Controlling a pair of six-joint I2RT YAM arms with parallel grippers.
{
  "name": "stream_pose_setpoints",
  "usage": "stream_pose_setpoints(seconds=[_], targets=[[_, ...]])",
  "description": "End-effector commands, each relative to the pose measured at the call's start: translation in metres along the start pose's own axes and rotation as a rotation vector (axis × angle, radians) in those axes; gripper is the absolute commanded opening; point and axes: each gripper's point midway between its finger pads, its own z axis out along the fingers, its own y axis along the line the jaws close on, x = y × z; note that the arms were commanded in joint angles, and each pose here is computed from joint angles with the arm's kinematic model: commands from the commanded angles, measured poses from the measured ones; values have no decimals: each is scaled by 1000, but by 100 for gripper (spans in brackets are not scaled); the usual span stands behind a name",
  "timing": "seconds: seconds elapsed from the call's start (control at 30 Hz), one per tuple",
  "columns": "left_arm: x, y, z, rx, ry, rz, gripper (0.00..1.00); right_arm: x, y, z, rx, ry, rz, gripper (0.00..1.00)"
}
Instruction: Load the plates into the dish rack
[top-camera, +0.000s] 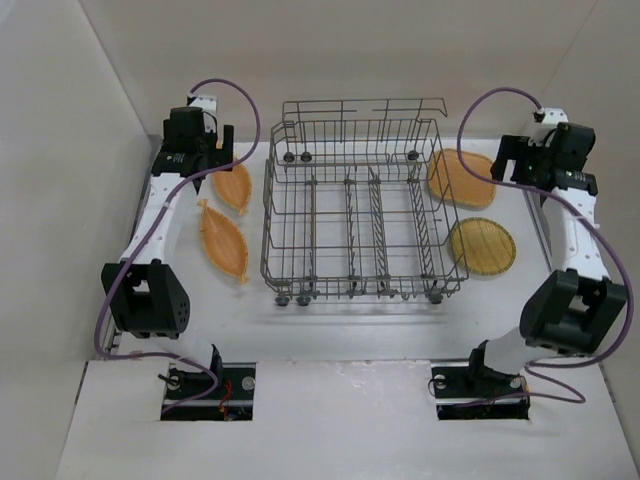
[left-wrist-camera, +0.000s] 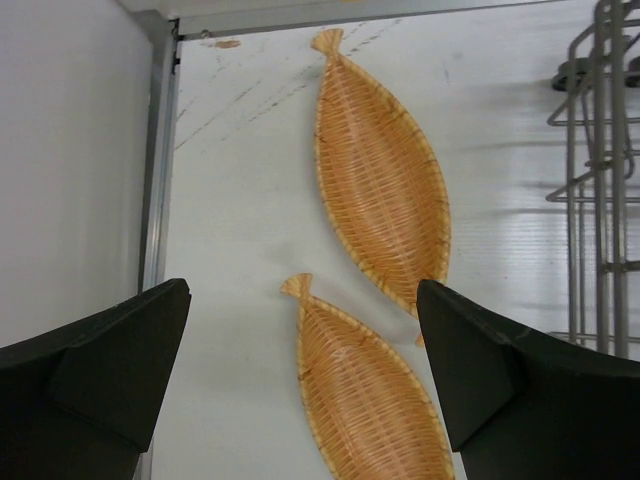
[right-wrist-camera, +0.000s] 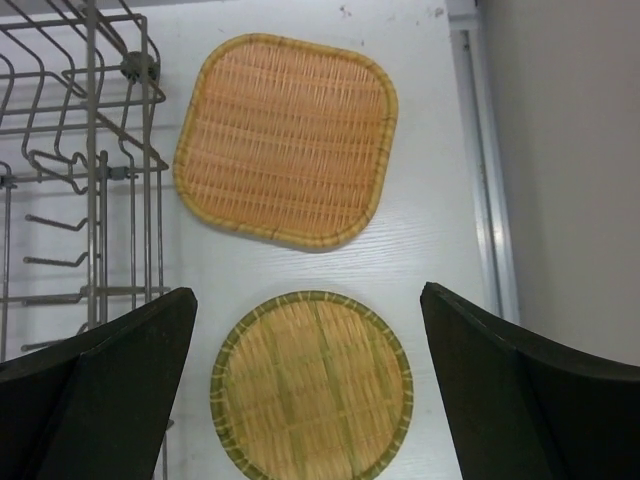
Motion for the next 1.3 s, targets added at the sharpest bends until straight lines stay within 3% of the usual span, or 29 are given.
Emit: stream_pose_setpoints(seconds=[0.0,0.2,0.37,0.6,1.27], targets=[[-20,23,-12,-72,-54,2,100,-2,6,10,-142,46,164,100],[-22,50,-5,-142,-42,-50,100,15,-17,44,-283,174,454,100],[-19,59,0,-146,-10,-93,100,30,-11,59,-320,259,468,94],[-16,53,1,-99,-5,-124,100,63,2,78,-327,370,552,94],[-35,43,11,-24,-11,-158,100,106,-32,119,-316,451,752,92]])
